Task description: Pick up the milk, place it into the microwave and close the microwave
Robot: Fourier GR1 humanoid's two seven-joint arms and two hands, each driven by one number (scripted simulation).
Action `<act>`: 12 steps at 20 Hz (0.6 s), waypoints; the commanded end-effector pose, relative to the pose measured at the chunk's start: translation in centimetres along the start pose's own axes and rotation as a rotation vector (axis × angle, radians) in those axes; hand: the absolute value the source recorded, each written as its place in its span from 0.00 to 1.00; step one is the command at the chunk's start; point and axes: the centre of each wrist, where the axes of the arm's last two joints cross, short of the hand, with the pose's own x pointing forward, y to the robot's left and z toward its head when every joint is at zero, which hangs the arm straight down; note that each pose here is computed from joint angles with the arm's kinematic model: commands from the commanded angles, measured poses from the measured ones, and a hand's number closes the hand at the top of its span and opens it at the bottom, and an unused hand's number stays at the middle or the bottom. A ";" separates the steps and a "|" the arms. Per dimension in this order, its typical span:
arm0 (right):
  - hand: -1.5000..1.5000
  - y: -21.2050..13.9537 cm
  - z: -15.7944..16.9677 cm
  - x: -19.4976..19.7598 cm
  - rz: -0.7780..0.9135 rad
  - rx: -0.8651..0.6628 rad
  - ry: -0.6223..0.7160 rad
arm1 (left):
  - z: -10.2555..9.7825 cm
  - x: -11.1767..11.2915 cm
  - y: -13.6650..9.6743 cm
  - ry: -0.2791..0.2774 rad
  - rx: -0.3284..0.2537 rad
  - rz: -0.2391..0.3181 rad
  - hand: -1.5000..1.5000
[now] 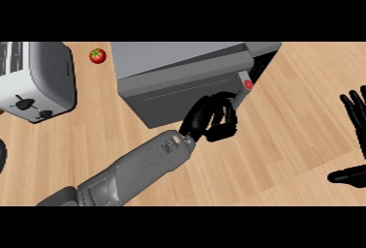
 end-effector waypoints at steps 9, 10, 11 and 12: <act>0.00 1.1 -3.9 1.0 -0.123 0.185 -0.059 | -3.4 5.9 0.2 -0.151 0.035 0.035 1.00; 0.00 0.9 -4.4 1.7 -0.114 0.201 -0.064 | -3.7 6.3 0.4 -0.150 0.045 0.033 1.00; 0.00 1.2 -4.6 1.6 -0.127 0.228 -0.053 | -3.5 5.9 0.3 -0.145 0.047 0.031 1.00; 0.00 1.4 -4.6 1.7 -0.133 0.245 -0.047 | -3.5 6.0 0.4 -0.136 0.052 0.044 1.00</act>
